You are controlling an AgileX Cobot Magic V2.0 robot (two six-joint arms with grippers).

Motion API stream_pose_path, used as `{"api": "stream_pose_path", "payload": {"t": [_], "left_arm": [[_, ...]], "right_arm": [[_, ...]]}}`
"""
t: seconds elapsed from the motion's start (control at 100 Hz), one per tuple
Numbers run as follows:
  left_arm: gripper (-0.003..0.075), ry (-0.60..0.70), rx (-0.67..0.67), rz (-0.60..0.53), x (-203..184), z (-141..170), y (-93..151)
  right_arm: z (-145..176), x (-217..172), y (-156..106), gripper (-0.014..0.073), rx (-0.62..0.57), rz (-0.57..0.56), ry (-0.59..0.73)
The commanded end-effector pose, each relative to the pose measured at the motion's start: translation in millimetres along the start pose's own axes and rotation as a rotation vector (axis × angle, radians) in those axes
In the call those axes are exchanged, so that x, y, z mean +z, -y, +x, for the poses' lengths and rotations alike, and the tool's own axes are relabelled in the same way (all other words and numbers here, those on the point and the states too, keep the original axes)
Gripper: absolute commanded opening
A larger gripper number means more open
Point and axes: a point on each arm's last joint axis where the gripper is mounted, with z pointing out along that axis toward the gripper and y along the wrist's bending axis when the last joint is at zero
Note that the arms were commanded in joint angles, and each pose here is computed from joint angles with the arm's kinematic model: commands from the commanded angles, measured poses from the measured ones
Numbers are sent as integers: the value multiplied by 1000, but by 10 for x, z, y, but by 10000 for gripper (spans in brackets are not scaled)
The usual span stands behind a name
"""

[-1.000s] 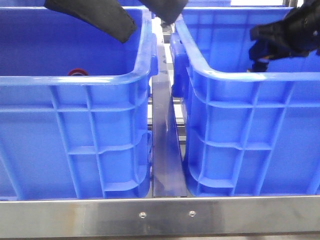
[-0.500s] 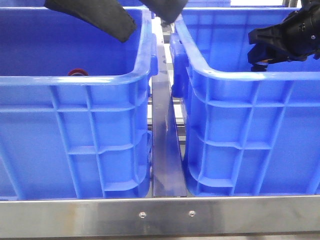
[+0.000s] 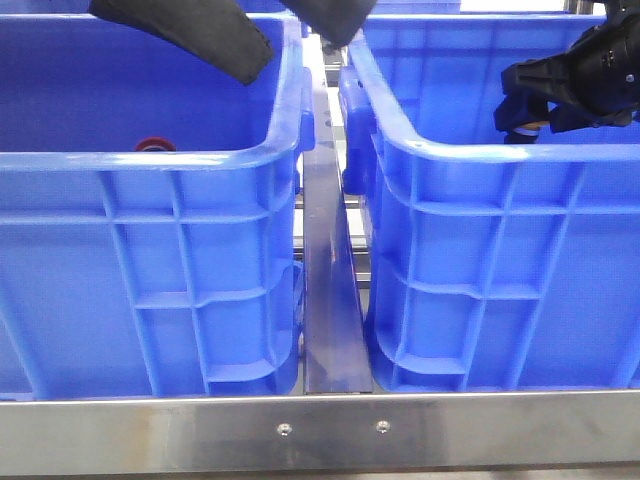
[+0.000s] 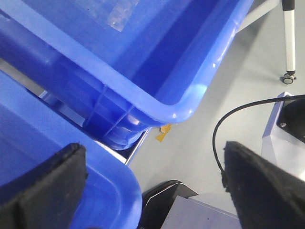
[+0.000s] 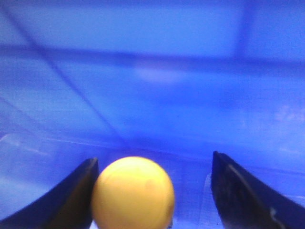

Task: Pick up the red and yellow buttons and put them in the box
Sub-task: 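Lower the yellow button into the empty crate and open the right gripper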

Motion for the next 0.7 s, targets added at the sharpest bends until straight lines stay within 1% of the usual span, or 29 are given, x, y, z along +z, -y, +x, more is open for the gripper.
{"api": "stream_pose_path", "payload": {"t": [0.0,0.24,0.44,0.57,0.69], "left_arm": [[546,96,-5,9,-122,-127,72],[546,93,-5,11,-122,-124,74],[546,93,-5,11,-122,-124,74],[545,105,-46,-12,-159,-141,12],[545,142,-70,-48,-263,-201,-72]], "right_arm": [[-289,-241,-77,516,25,-27,113],[-263,-585,-144,516,20,-20,137],[-217,-1029,-244,516,8,-27,188],[-196,-1356,-315,516,-4,-29,243],[-135,-1613,-370,516,-12,-30,285]]}}
